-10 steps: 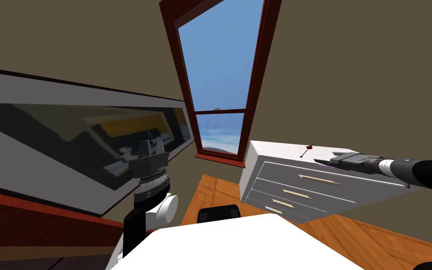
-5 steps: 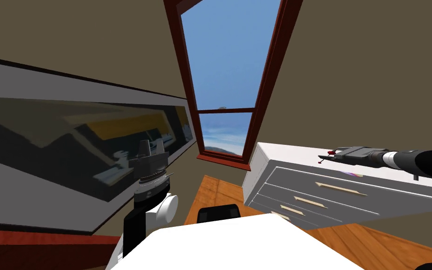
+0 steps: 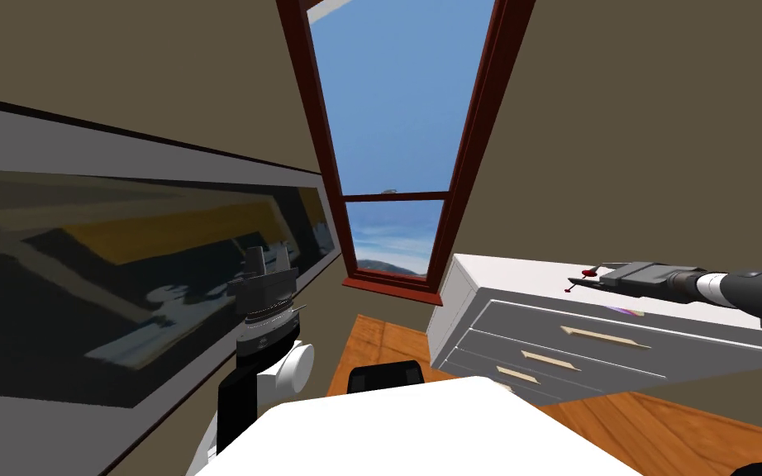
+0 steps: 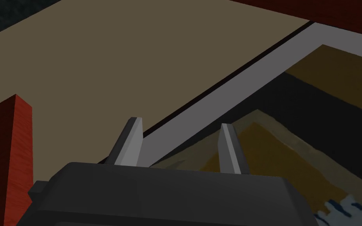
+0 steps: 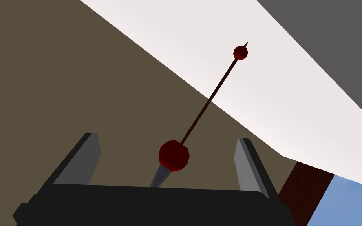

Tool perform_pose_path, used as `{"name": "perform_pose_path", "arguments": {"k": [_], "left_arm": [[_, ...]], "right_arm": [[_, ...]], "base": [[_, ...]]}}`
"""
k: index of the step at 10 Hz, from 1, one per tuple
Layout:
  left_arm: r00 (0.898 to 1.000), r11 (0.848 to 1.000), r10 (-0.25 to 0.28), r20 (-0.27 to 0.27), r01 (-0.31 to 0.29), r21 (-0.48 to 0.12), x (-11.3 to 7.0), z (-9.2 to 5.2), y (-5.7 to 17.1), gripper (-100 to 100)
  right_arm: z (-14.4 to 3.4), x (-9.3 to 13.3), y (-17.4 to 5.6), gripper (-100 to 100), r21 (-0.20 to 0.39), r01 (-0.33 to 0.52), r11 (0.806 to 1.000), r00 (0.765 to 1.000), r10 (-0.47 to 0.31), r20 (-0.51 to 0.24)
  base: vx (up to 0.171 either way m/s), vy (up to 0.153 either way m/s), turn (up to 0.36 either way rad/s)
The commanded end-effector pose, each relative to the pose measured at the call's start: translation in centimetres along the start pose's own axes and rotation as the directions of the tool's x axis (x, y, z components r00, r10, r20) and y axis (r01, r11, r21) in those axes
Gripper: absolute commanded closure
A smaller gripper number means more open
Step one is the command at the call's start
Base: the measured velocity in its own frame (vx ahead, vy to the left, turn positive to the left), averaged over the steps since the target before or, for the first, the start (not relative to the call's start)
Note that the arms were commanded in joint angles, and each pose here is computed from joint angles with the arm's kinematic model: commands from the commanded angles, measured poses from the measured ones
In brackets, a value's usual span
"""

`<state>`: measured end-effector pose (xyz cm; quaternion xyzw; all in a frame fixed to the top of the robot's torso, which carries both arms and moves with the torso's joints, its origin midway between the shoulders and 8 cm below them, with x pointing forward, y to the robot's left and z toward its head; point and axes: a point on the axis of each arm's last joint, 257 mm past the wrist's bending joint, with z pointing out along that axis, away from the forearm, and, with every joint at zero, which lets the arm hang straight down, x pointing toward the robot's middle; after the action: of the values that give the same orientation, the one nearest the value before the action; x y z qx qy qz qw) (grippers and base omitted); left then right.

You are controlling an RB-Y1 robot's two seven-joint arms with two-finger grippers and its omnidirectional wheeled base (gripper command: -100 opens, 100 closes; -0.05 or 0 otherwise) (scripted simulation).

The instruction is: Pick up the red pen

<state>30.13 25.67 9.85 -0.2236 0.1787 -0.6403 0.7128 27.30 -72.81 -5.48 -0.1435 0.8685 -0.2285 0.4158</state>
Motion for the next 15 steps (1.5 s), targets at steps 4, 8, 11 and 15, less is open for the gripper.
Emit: {"name": "perform_pose_path", "arguments": {"k": [4, 8, 11, 15], "left_arm": [[1.000, 1.000, 0.000, 0.000, 0.000, 0.000, 0.0, 0.0, 0.0, 0], [1.000, 1.000, 0.000, 0.000, 0.000, 0.000, 0.0, 0.0, 0.0, 0], [1.000, 1.000, 0.000, 0.000, 0.000, 0.000, 0.0, 0.0, 0.0, 0], [1.000, 1.000, 0.000, 0.000, 0.000, 0.000, 0.0, 0.0, 0.0, 0]], "right_arm": [[-1.4, 1.3, 0.7, -100, -0.040, 0.024, 0.999, 0.999, -0.023, 0.026], [-2.2, 2.0, 1.3, -100, -0.061, 0.054, 0.997, 0.998, -0.051, 0.049], [-2.8, 2.4, 1.6, -100, -0.072, 0.060, 0.996, 0.996, -0.056, 0.068], [-2.8, 2.5, 1.6, 100, -0.075, 0.059, 0.995, 0.996, -0.054, 0.070]], "base": [[0.140, 0.007, -0.123], [0.125, 0.015, -0.093], [0.116, 0.020, -0.095], [0.004, 0.001, 0.000]]}}
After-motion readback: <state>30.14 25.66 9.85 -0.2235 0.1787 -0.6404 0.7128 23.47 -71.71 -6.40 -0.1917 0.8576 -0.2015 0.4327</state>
